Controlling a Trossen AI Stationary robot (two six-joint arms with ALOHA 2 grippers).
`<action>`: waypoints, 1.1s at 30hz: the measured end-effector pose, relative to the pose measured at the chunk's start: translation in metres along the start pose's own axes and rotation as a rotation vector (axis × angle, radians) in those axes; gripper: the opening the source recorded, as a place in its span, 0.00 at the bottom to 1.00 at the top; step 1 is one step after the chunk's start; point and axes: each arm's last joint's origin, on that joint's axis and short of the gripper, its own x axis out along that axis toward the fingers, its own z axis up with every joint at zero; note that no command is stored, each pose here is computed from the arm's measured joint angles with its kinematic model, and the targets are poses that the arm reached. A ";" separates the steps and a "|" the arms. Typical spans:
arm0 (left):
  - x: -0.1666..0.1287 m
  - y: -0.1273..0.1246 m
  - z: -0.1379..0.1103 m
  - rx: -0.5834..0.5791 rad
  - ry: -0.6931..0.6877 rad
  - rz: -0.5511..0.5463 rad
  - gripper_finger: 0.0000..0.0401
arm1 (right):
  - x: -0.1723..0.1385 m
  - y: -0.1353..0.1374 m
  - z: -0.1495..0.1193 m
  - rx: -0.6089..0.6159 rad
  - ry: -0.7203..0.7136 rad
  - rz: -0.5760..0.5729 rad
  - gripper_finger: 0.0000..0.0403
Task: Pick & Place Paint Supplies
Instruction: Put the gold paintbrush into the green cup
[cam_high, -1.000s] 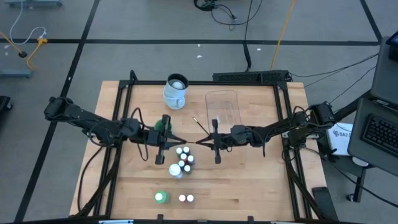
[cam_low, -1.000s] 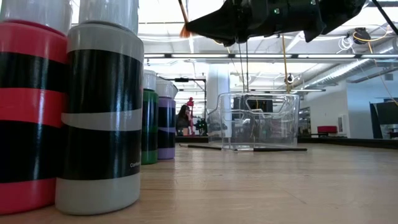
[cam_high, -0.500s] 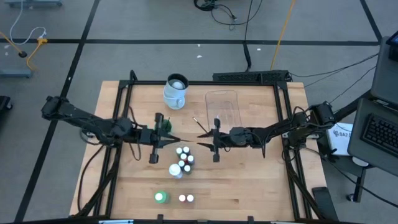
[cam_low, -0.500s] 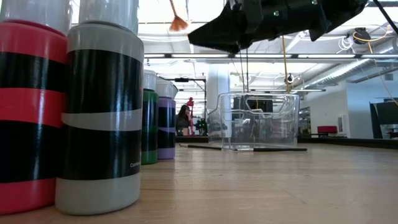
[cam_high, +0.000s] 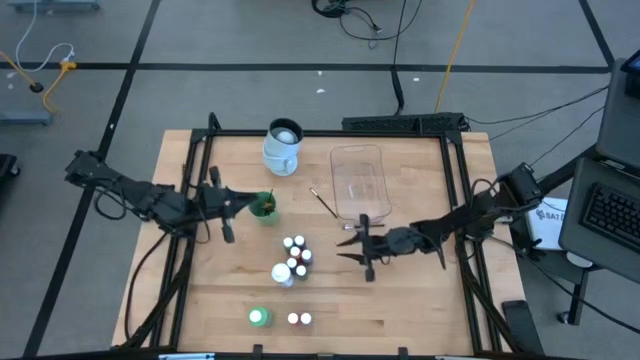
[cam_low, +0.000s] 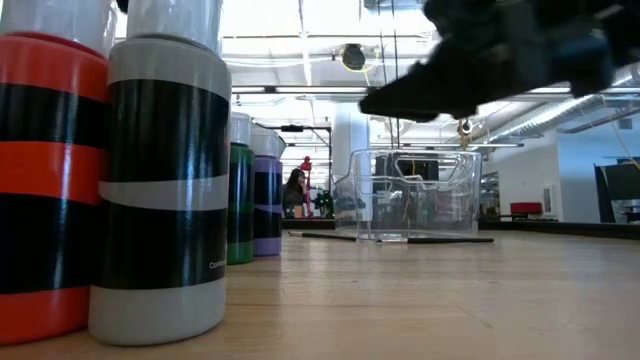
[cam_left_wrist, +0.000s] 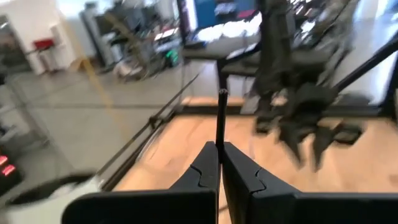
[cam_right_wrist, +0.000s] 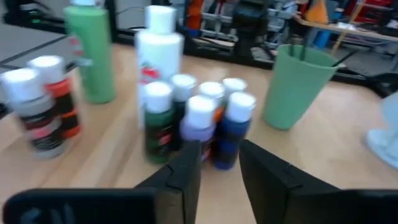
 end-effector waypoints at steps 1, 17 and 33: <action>0.000 0.000 -0.003 -0.001 0.023 0.014 0.00 | -0.003 0.003 -0.003 -0.002 -0.003 0.012 0.23; 0.035 -0.002 -0.055 0.032 0.301 0.149 0.00 | -0.027 0.033 -0.015 0.001 -0.059 0.081 0.16; 0.063 0.008 -0.100 0.025 0.469 0.235 0.00 | -0.027 0.034 -0.015 -0.009 -0.059 0.082 0.16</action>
